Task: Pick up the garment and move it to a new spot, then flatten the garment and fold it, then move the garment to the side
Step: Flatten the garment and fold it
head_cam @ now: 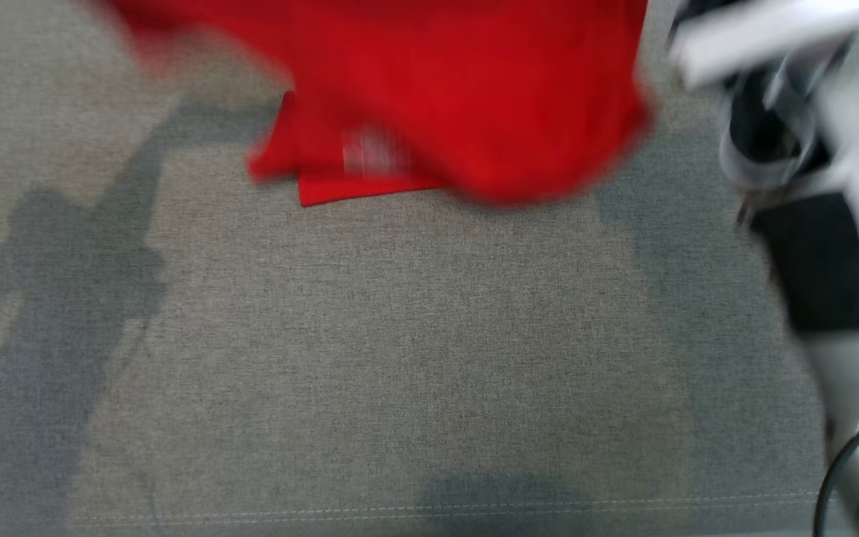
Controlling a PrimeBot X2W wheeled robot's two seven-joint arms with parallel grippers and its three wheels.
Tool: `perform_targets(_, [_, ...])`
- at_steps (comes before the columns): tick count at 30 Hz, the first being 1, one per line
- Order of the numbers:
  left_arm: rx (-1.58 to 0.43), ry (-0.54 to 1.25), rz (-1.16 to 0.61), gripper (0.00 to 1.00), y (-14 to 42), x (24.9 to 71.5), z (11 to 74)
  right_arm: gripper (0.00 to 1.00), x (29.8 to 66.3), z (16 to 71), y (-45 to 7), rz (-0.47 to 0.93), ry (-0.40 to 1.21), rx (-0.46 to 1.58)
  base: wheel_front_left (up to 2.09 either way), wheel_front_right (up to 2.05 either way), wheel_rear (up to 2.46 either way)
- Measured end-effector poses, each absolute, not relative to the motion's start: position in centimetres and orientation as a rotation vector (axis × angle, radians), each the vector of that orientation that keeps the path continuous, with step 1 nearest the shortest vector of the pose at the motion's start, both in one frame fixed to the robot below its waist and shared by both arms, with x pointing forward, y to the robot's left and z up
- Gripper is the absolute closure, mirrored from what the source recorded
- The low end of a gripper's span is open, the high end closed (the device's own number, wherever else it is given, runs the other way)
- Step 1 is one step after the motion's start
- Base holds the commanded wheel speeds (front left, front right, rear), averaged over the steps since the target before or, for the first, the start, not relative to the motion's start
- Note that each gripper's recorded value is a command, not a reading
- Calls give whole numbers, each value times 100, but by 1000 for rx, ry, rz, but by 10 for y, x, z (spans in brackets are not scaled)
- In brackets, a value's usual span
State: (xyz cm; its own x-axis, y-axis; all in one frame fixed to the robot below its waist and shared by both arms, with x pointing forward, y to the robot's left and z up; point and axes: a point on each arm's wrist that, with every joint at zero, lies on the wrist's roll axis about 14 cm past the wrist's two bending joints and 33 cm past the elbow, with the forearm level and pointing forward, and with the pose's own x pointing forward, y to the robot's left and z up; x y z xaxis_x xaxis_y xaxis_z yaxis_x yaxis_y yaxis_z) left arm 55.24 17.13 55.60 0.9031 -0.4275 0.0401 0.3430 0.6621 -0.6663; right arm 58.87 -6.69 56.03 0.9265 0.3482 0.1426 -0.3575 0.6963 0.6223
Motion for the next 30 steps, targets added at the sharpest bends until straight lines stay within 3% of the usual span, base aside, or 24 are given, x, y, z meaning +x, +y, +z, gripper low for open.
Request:
perform_targets(3, [-718,-195,-563,100,169,578,673,100,637,642,-80,382,-229,682,0,0,0])
perform_targets(6, [-693,-220,-579,100,173,577,687,100,650,660,-72,394,-206,629,0,0,0])
perform_targets(9, [-692,-155,-590,100,169,578,666,100,659,634,-74,359,-129,629,0,0,0])
perform_targets(12, [-701,-52,-563,100,168,578,614,100,663,574,-72,333,0,616,0,0,0])
perform_targets(15, [-732,53,-497,100,172,574,549,100,652,499,-65,309,142,660,0,0,0])
perform_targets(17, [-729,172,-481,100,162,557,487,100,622,415,-58,282,306,693,0,0,0])
perform_targets(22, [-854,279,-391,100,154,534,426,100,626,418,-66,270,214,773,0,0,0])
perform_targets(30, [-922,183,-345,100,159,512,461,100,560,427,-84,232,150,797,0,0,0])
